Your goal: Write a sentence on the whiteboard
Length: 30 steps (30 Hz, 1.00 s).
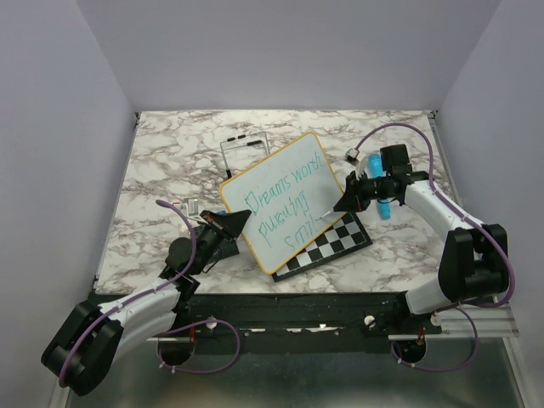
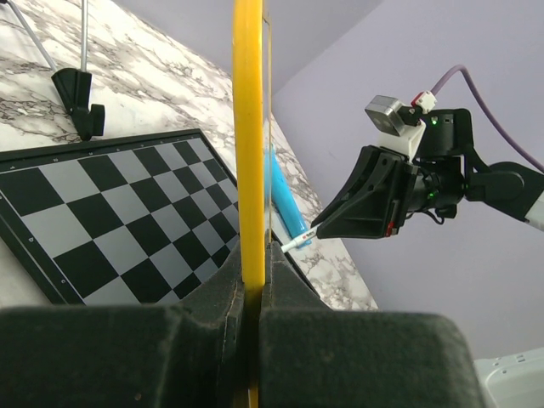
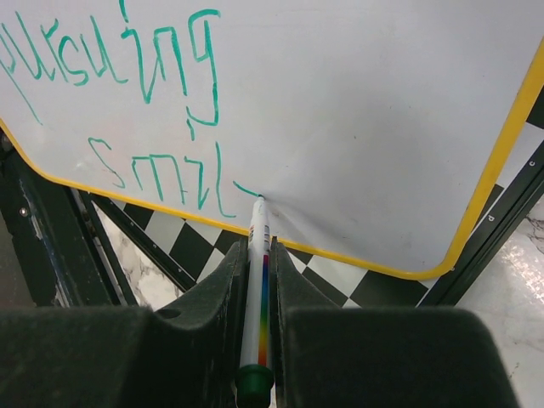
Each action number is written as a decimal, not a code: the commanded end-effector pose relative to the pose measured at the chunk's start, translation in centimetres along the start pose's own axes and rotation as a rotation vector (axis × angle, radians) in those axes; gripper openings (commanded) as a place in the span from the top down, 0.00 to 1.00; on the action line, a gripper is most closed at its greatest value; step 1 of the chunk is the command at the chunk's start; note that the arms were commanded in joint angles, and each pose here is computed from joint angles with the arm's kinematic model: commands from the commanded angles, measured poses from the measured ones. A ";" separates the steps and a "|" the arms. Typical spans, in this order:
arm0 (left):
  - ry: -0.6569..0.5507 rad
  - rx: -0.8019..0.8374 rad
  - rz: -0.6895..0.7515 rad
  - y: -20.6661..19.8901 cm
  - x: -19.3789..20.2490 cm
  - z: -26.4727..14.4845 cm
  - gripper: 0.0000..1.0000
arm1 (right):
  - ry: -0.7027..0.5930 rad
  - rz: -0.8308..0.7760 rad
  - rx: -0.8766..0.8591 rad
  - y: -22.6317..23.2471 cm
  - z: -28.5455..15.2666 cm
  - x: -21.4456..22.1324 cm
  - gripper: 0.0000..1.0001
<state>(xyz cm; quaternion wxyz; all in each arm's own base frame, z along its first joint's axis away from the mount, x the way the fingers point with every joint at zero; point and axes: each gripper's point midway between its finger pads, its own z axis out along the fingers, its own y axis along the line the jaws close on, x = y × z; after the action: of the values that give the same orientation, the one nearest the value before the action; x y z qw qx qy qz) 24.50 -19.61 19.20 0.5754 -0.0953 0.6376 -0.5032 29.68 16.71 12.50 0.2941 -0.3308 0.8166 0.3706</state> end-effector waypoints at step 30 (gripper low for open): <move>-0.048 0.069 0.016 -1.4 -1.0 -0.1 1.00 | 0.041 -0.029 -0.063 1.0 1.1 0.4 0.99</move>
<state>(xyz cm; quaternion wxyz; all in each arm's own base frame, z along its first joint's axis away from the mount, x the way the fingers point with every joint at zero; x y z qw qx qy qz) 24.57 -19.65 19.13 0.5753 -0.0955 0.6379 -0.5030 29.63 17.95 13.09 0.2925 -0.3454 0.8046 0.3845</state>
